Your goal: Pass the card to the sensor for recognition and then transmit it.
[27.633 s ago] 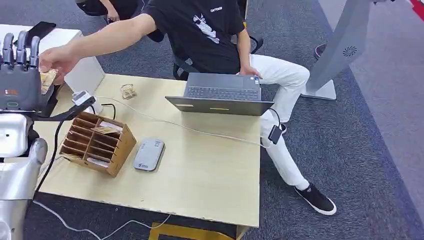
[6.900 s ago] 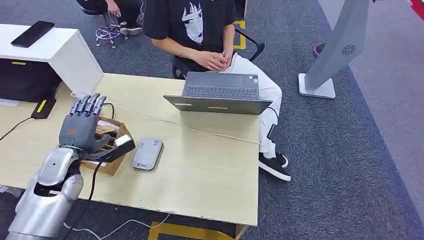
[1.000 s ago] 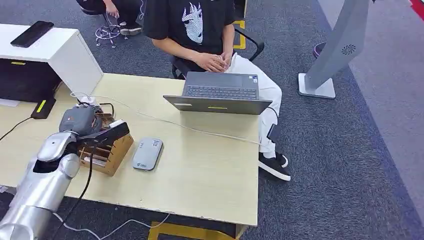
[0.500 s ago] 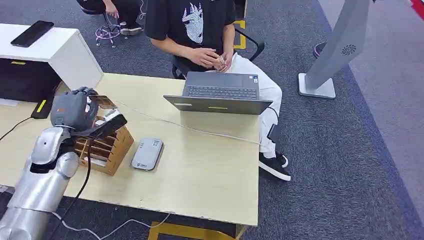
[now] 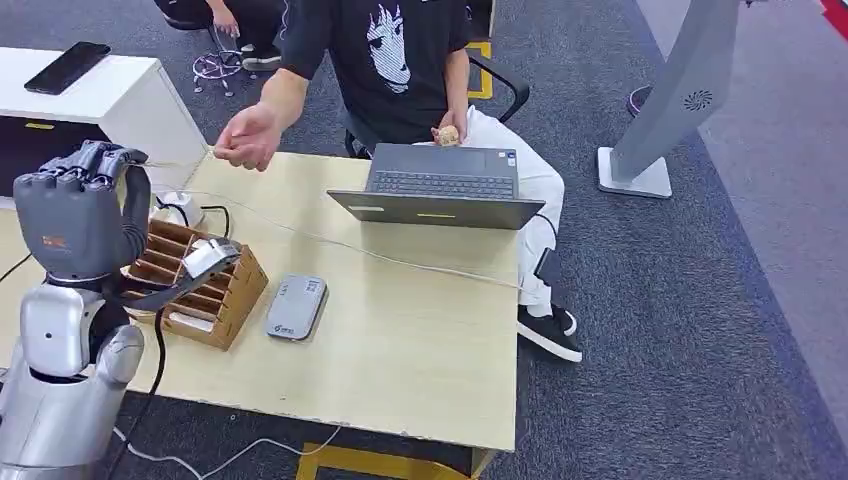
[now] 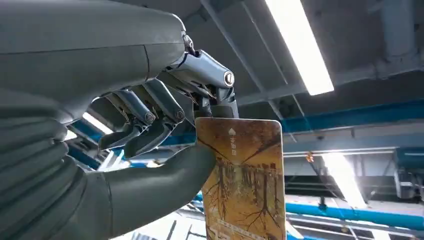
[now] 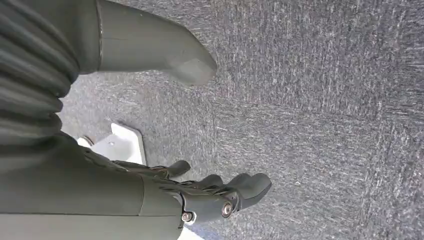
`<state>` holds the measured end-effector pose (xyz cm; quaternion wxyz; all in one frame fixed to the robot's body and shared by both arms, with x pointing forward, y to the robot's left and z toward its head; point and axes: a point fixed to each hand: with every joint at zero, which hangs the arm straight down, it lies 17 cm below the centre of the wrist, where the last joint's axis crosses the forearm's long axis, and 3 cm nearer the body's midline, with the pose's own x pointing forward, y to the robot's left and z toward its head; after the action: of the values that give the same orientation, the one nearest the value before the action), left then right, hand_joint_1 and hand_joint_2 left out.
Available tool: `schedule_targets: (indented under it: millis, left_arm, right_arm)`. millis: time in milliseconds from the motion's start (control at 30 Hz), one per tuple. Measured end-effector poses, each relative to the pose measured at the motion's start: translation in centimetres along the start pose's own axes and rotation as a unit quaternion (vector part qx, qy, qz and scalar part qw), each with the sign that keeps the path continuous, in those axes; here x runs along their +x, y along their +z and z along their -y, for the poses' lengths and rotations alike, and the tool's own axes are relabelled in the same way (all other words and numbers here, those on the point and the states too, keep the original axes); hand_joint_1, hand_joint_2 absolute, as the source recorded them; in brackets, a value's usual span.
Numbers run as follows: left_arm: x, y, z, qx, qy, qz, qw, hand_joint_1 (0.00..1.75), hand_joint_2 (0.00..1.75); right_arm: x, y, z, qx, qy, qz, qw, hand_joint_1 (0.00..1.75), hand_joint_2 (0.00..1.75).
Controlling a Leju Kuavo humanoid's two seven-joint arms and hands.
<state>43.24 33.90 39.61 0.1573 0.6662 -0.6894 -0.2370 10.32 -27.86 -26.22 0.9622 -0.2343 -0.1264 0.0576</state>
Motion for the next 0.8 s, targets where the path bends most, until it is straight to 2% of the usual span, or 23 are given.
schedule_targets:
  millis: [133, 300, 367, 567, 800]
  left_arm:
    - [-1.3, -0.1, 0.4, -0.003, -0.033, -0.012, 0.999, 1.75, 1.75]
    - [-5.5, 0.0, 2.9, -0.029, -0.075, -0.041, 0.996, 1.75, 1.75]
    - [-8.0, 0.5, 4.2, -0.045, -0.083, -0.068, 0.993, 1.75, 1.75]
    - [-15.3, 3.3, 8.1, -0.098, -0.078, -0.162, 0.979, 1.75, 1.75]
    - [-18.2, 6.5, 10.8, -0.14, -0.071, -0.205, 0.966, 1.75, 1.75]
  right_arm:
    - [0.0, 0.0, 0.0, 0.0, 0.0, 0.0, 1.0, 0.0, 1.75]
    - [0.0, 0.0, 0.0, 0.0, 0.007, 0.001, 1.0, 0.0, 1.75]
    - [0.0, 0.0, 0.0, 0.0, 0.008, 0.0, 1.0, 0.0, 1.75]
    - [0.1, 0.0, 0.0, 0.0, 0.007, 0.0, 1.0, 0.0, 1.75]
    - [0.2, 0.0, 0.0, -0.001, 0.008, 0.0, 1.0, 0.0, 1.75]
